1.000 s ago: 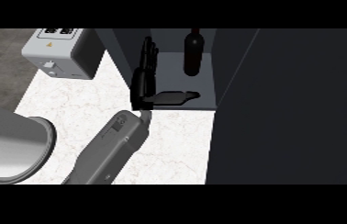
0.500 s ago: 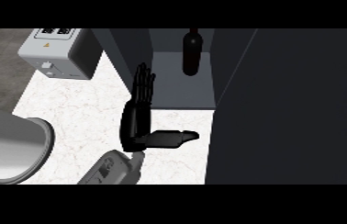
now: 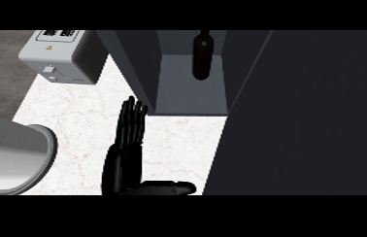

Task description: Pick up the wine, place it into the cabinet and close the cabinet

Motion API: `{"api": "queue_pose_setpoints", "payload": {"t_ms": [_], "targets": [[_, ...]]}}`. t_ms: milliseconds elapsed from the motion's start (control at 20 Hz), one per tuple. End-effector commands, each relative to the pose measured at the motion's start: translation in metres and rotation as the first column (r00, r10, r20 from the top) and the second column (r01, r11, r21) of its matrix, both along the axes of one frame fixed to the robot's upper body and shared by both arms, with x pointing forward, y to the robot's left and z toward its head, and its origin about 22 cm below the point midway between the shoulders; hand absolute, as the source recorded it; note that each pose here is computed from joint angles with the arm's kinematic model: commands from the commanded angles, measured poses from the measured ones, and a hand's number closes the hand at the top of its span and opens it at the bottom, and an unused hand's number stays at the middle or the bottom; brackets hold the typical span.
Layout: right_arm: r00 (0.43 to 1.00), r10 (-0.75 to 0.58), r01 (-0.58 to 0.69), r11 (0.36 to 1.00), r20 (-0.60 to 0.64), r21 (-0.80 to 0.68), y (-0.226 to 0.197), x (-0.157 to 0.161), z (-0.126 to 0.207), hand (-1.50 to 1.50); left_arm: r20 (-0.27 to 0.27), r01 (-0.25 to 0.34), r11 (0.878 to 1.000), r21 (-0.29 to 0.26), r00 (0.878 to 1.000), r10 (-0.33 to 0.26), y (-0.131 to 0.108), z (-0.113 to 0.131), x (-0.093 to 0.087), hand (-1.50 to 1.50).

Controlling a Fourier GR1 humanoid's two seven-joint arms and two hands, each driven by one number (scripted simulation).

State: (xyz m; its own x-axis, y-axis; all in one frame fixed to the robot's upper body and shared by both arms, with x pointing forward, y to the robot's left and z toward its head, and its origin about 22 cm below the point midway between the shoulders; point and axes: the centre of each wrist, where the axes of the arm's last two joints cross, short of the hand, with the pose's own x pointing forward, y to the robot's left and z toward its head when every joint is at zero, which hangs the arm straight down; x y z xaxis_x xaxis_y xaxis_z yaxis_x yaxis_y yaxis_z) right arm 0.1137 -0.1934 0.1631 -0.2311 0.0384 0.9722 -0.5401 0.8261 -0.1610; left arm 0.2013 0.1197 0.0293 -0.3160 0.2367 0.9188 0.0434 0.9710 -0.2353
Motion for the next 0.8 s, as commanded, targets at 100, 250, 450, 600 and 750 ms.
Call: {"api": "queue_pose_setpoints", "payload": {"t_ms": [100, 250, 450, 600, 750], "targets": [[0.965, 0.262, -0.262, 0.965, -0.025, 0.007, 0.003, -0.039, 0.030, 1.50, 0.015, -0.031, 0.999, 0.022, 0.999, 0.031, 0.030, -0.005, -0.020, -1.50], [0.954, 0.298, -0.299, 0.954, 0.014, 0.015, 0.012, -0.044, 0.036, 1.50, 0.019, -0.032, 0.999, 0.033, 0.999, 0.031, 0.047, 0.003, -0.037, -1.50], [0.944, 0.326, -0.327, 0.945, 0.041, 0.024, 0.028, -0.043, 0.033, 1.50, 0.015, -0.032, 0.999, 0.038, 0.999, 0.031, 0.079, 0.011, -0.045, -1.50], [0.943, 0.328, -0.330, 0.943, 0.047, 0.038, 0.031, -0.043, 0.037, 1.50, 0.003, -0.052, 0.998, 0.031, 0.999, 0.052, 0.091, 0.012, -0.060, -1.50], [0.931, 0.365, -0.363, 0.929, -0.014, 0.069, 0.054, -0.037, 0.033, 1.50, 0.017, -0.085, 0.996, 0.020, 0.996, 0.084, 0.102, 0.010, -0.054, -1.50]]}}
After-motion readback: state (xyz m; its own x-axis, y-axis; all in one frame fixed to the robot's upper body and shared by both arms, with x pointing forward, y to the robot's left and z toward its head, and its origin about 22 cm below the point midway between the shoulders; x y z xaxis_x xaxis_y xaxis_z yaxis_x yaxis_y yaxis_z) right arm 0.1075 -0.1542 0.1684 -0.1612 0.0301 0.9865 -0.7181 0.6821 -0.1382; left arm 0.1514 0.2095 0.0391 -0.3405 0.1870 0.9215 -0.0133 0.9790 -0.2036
